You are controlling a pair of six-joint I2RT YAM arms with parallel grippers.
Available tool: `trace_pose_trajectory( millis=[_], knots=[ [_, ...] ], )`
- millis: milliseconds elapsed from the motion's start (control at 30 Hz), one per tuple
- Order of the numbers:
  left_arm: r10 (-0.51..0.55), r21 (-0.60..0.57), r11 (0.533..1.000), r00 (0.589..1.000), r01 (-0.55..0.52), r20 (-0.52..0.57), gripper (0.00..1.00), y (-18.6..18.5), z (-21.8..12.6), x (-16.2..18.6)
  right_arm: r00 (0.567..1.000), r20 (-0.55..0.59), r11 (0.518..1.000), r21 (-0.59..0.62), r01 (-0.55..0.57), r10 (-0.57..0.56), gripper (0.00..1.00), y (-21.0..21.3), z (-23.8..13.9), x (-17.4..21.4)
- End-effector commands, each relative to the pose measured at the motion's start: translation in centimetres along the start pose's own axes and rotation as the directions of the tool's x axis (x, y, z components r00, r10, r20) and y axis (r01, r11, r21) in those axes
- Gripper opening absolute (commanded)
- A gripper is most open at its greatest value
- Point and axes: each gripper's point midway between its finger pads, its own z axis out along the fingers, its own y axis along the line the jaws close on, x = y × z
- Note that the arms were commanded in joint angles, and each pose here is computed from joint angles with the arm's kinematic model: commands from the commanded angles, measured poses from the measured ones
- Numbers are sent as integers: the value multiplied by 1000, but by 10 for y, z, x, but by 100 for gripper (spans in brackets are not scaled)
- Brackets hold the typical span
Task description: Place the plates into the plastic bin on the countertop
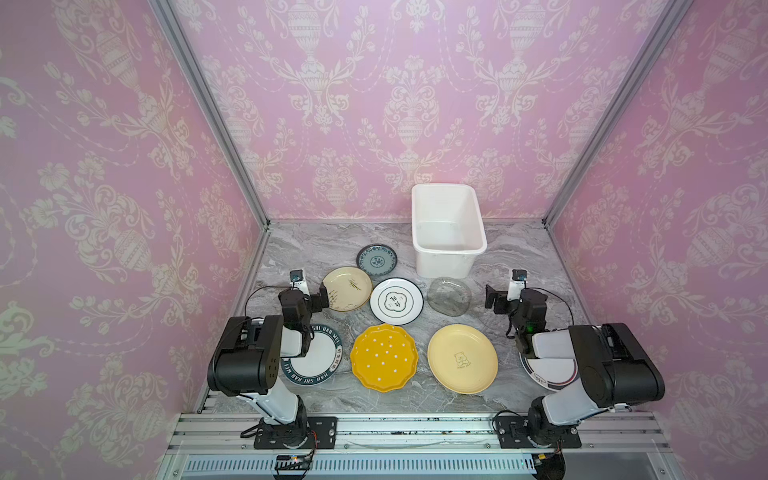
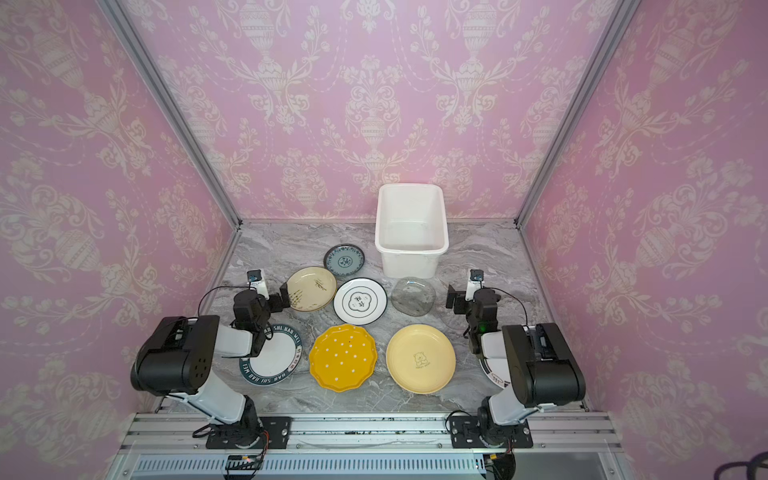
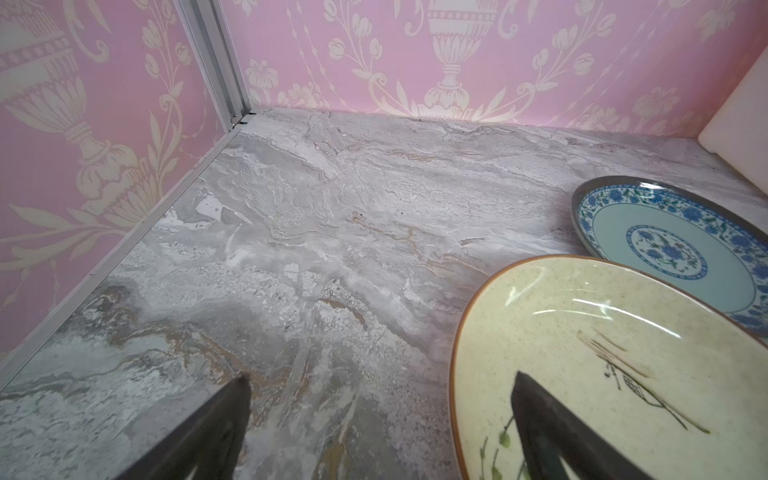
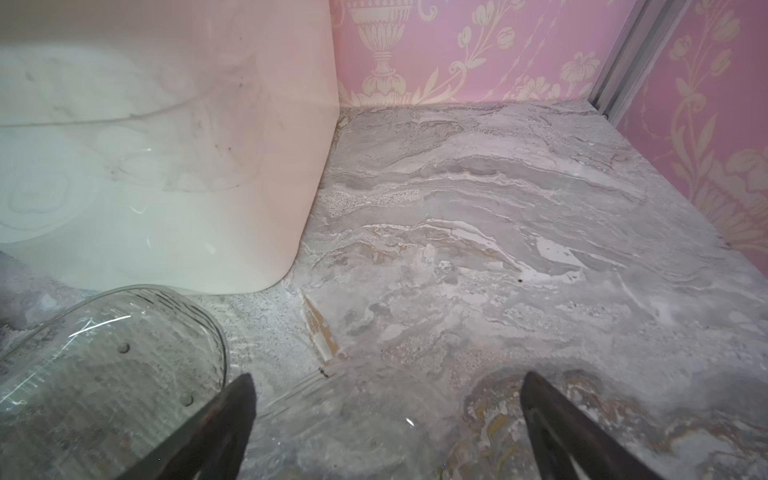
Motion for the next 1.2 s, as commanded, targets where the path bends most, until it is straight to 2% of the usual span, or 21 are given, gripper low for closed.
trace_pose_trajectory(
  millis=[0, 700, 833, 933, 1033, 1100, 1133, 1167],
  knots=[
    [18, 4, 1000, 1000, -18, -1, 99, 1, -2, 3, 999, 38, 1000, -11, 2, -1, 100, 1, 2, -12],
    [19, 1, 1000, 1000, -19, -4, 99, 1, -1, 3, 999, 48, 1000, -3, -8, 8, 100, 0, 0, -15],
    [26, 25, 999, 999, -27, 34, 99, -3, -16, -18, 998, 59, 999, 45, -17, 15, 100, -8, -16, -37],
    [14, 16, 1000, 999, -14, 35, 99, -2, -32, -44, 997, 82, 1000, -13, 0, 1, 100, 4, -35, -66],
    [-45, -29, 999, 998, 44, -49, 99, 3, -50, -65, 993, 53, 994, -56, -98, 101, 100, 11, -57, -93],
    [-94, -56, 994, 991, 89, -99, 99, 6, -65, -77, 969, 25, 969, -50, -243, 244, 100, 10, -71, -109],
    [-140, -67, 989, 985, 134, -104, 99, 7, -73, -84, 926, 10, 927, 1, -376, 376, 100, 2, -77, -109],
    [-190, -72, 980, 978, 184, -90, 99, 7, -82, -93, 858, -4, 856, 76, -512, 513, 100, -8, -85, -103]
  ],
)
